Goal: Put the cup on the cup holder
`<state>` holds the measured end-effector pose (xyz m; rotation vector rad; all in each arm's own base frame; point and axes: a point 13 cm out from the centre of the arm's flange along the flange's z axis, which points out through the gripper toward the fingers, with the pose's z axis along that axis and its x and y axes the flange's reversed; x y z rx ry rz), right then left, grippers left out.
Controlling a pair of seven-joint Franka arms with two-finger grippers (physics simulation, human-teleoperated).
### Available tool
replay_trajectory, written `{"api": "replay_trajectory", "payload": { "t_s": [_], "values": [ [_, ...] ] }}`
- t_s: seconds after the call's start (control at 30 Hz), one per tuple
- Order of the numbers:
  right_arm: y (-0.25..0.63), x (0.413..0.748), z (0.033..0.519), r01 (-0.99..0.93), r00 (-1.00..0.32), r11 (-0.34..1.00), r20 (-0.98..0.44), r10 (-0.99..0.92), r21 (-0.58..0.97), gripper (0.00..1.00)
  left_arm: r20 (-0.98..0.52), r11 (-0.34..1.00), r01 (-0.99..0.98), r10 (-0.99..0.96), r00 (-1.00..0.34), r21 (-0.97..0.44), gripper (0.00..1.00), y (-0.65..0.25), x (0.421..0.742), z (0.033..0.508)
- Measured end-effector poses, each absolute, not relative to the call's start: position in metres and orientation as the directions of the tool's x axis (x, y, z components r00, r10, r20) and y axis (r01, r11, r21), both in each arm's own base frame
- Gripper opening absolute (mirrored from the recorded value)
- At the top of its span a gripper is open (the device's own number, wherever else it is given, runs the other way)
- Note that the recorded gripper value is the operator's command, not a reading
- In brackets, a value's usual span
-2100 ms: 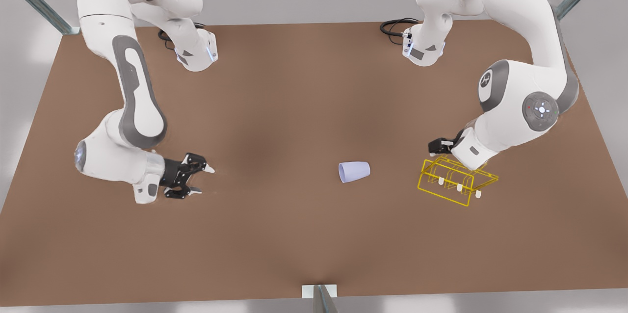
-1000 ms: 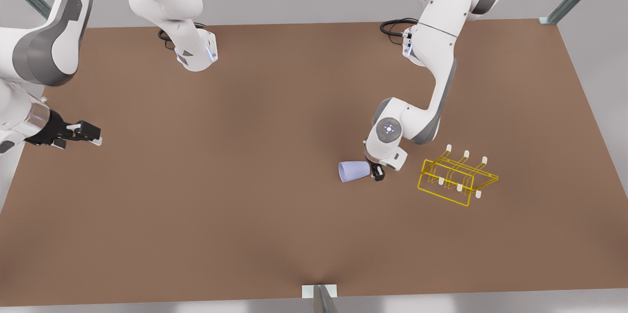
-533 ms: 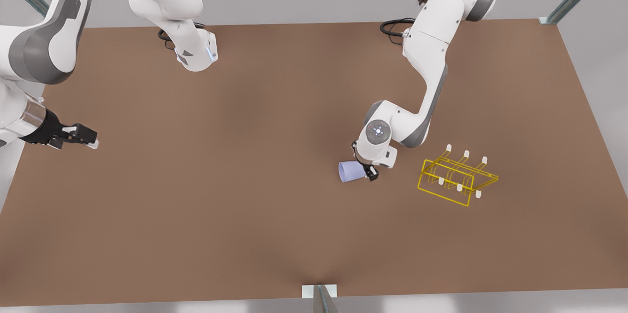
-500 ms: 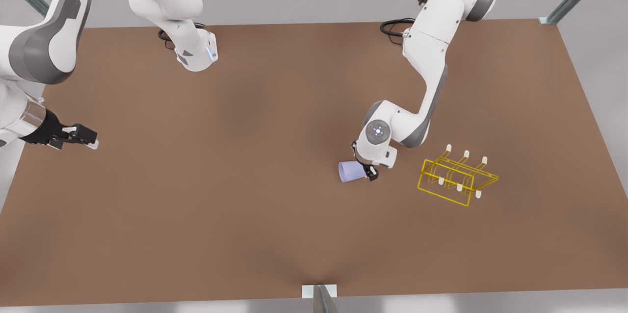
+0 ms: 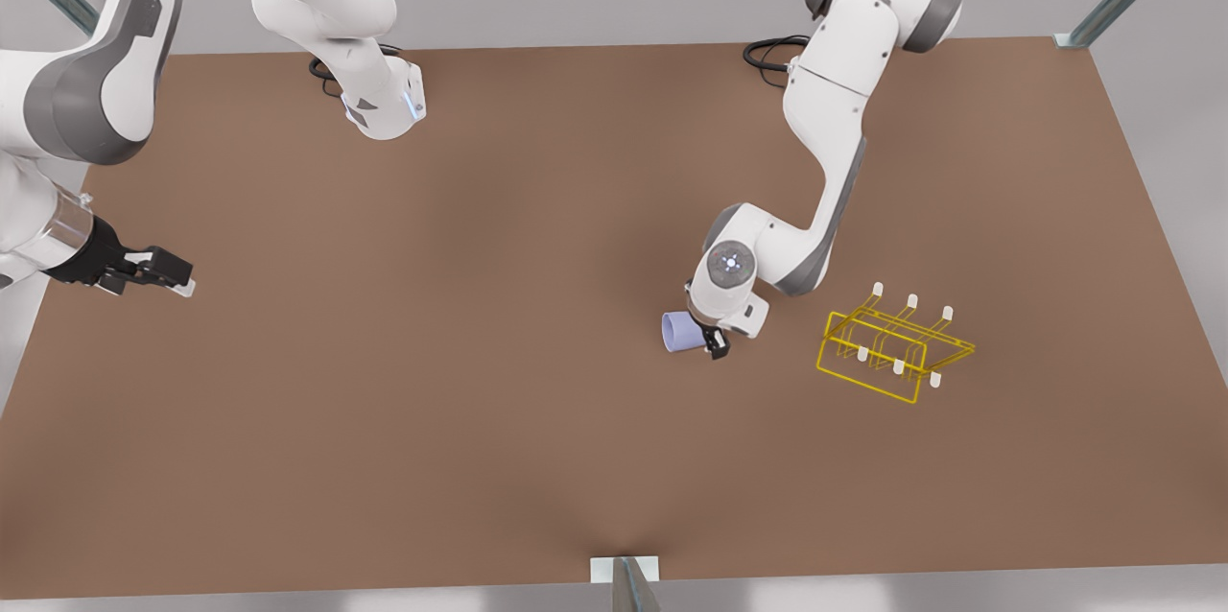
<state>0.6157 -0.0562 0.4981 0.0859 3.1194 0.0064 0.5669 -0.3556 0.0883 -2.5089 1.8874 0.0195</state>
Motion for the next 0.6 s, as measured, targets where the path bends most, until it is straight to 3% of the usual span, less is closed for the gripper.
{"api": "replay_trajectory", "payload": {
  "t_s": [0.6],
  "values": [
    [-0.053, 0.624, 0.494, 0.07, -0.997, 0.998, -0.034, 0.07, 0.004, 1.0, -0.01, -0.212, -0.977, -0.977, 0.212, 0.01, 1.0, -0.36, 0.565, 0.05]
  ]
}}
